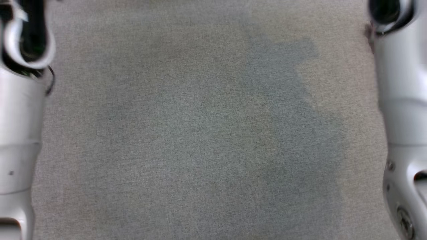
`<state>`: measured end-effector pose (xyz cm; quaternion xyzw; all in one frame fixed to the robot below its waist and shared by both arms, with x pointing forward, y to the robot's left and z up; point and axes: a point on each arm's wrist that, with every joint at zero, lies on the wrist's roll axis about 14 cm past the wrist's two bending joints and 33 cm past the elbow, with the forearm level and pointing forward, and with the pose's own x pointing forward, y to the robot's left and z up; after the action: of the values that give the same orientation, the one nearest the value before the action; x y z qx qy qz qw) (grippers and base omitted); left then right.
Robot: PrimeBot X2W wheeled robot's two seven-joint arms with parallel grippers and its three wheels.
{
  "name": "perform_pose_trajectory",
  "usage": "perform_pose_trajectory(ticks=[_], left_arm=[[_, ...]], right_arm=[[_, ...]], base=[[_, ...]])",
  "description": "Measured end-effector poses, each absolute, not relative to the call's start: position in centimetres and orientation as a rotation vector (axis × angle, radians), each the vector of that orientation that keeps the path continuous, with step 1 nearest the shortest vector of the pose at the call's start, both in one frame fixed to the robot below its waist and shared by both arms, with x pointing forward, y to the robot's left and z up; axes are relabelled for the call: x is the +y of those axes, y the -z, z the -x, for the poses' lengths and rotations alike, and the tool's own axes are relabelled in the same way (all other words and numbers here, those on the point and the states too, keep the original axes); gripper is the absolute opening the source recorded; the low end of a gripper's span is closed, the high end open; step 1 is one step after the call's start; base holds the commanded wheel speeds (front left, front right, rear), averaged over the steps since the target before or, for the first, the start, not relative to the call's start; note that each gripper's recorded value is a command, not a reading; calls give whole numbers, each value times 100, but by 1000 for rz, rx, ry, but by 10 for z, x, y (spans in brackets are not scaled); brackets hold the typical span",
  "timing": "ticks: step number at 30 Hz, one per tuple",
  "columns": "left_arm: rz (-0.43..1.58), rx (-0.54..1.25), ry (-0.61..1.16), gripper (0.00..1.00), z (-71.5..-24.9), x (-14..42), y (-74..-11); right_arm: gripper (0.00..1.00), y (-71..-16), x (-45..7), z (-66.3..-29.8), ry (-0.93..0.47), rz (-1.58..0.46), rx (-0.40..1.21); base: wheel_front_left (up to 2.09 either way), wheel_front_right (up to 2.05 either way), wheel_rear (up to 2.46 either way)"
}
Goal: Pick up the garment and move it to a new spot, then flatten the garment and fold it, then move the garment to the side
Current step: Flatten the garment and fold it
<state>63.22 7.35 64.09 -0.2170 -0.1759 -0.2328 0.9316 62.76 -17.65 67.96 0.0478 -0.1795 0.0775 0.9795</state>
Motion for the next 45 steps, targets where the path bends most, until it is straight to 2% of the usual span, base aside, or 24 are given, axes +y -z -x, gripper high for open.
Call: perform_pose_trajectory(ticks=[4,8,14,22,27,35,39,45], left_arm=[[374,-213,502,0,-622,58,-570],[342,-24,502,0,-593,52,-492],[336,179,493,0,-521,54,-423],[367,276,482,0,-432,70,-412],[377,328,539,0,-387,69,-420],[495,460,590,0,-322,58,-433],[546,522,595,0,-306,57,-438],[538,519,564,0,-312,65,-440]], right_arm=[[0,-587,-179,-622,-143,-118,-142],[0,-498,-182,-591,-129,-160,85],[0,-428,-184,-530,-147,-168,328],[0,-432,-196,-464,-146,-253,416],[0,-437,-202,-412,-140,-259,491],[0,-459,-223,-336,-17,-209,574],[0,-476,-223,-323,10,-189,581],[0,-485,-216,-342,-24,-151,564]], base=[[0,0,0],[0,0,0],[0,0,0],[0,0,0],[0,0,0],[0,0,0],[0,0,0],[0,0,0]])
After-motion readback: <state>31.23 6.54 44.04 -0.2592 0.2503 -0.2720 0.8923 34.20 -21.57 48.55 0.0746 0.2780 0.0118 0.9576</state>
